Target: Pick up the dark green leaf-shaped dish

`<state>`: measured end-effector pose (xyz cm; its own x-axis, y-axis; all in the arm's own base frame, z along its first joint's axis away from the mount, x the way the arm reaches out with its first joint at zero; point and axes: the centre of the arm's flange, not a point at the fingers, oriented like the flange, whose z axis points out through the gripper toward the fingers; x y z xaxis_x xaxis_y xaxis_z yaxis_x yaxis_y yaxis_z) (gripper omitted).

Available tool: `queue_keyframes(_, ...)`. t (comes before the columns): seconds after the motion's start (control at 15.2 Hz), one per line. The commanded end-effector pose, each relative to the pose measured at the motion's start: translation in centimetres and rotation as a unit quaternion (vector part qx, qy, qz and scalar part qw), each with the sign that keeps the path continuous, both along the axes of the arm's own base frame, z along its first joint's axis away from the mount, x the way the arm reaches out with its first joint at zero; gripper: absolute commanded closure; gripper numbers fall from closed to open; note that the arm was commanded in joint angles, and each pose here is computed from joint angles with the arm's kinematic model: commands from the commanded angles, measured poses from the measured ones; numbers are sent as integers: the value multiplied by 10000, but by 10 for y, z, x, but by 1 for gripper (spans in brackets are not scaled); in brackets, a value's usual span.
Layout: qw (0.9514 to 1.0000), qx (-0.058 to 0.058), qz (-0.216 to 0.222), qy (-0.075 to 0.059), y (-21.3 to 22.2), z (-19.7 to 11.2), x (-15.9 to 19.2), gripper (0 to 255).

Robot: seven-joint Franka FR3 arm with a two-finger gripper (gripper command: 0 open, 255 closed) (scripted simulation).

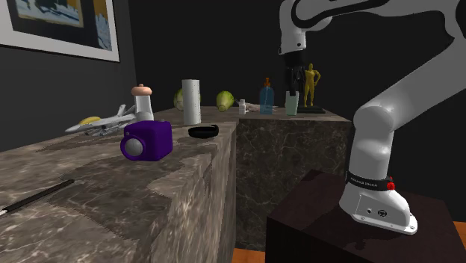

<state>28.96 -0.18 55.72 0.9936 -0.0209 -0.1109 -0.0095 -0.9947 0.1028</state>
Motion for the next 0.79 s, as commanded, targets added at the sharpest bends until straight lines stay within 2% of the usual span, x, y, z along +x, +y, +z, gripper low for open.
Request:
queue_keyframes(0.0, 10000, 0, 0, 0, 0, 0, 0, 0)
queue_keyframes(0.73, 9987, 427, 253, -62, 86, -38, 97, 0)
